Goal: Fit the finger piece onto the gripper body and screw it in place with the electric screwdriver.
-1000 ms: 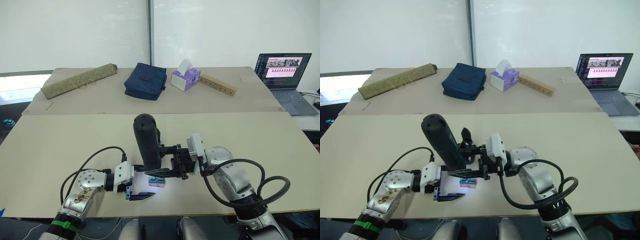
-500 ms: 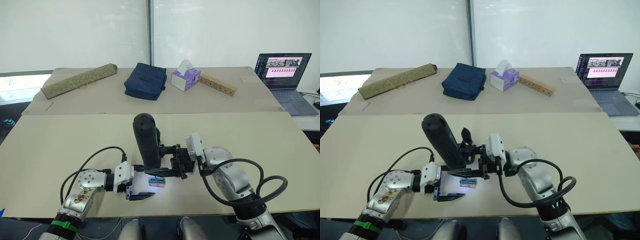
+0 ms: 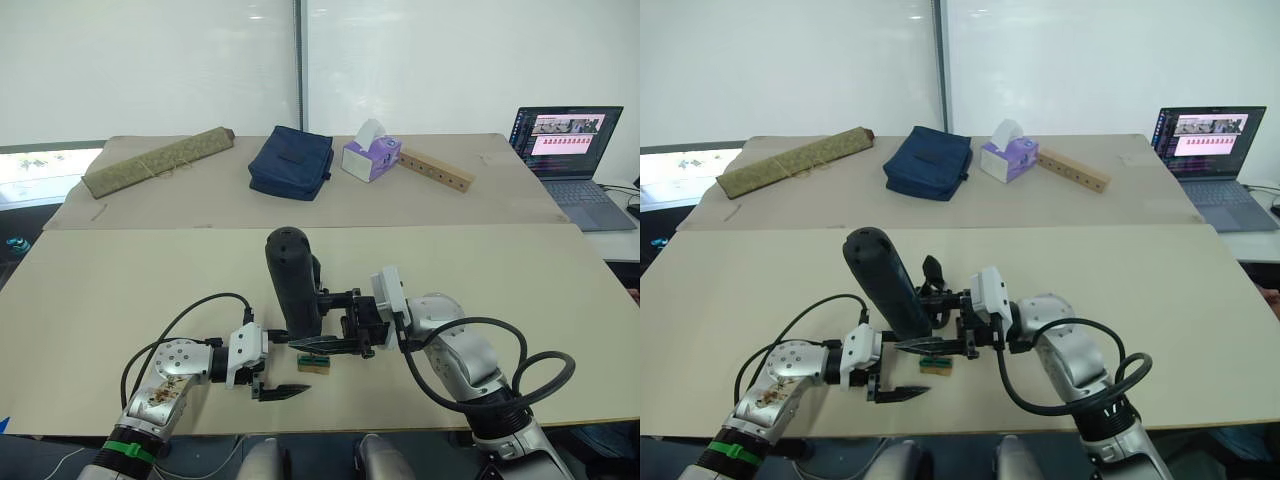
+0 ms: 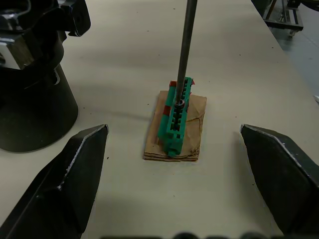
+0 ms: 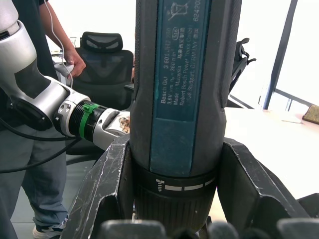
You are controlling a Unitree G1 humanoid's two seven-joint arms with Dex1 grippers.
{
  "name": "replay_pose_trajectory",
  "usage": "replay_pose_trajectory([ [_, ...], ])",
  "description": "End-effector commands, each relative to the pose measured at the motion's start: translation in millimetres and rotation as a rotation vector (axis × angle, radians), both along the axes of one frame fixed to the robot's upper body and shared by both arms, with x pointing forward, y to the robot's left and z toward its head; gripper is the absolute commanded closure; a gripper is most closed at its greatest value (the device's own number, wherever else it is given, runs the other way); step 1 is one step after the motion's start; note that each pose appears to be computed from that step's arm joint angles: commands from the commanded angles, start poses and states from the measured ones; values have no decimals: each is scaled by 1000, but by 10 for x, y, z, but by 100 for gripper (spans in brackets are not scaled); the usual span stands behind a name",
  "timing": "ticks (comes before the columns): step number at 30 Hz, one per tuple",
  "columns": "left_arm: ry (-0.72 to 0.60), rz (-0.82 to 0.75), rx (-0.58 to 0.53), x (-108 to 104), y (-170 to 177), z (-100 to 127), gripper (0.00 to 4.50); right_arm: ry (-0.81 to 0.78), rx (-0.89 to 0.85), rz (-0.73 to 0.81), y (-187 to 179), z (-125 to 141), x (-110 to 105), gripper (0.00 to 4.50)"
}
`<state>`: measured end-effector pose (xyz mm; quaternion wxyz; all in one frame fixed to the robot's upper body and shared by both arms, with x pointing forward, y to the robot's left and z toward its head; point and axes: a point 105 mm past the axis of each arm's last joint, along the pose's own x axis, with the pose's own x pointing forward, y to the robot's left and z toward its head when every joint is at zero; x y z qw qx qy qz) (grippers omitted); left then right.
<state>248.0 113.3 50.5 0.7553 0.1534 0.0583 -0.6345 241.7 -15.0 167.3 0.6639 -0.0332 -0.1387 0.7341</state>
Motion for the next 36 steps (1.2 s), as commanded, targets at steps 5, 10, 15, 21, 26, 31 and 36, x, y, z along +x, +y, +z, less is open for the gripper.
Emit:
replay_pose_trajectory([
  [5,74,10,40,-65,-1,-200,2,-48,28,18,0,103,-27,260],
  [10,73,11,41,-60,2,-197,2,-48,27,23,5,104,-32,260],
  [15,72,12,41,-59,2,-197,2,-49,24,24,11,94,-33,260],
  [21,72,15,39,-55,1,-191,2,-58,1,15,23,67,-11,260],
  [26,73,16,36,-59,0,-191,2,-49,-36,9,40,21,5,260],
  [31,73,16,34,-58,-2,-192,2,-47,-63,7,38,-10,11,260],
  [36,73,17,33,-53,-3,-196,2,-39,-67,15,31,-14,-1,260],
])
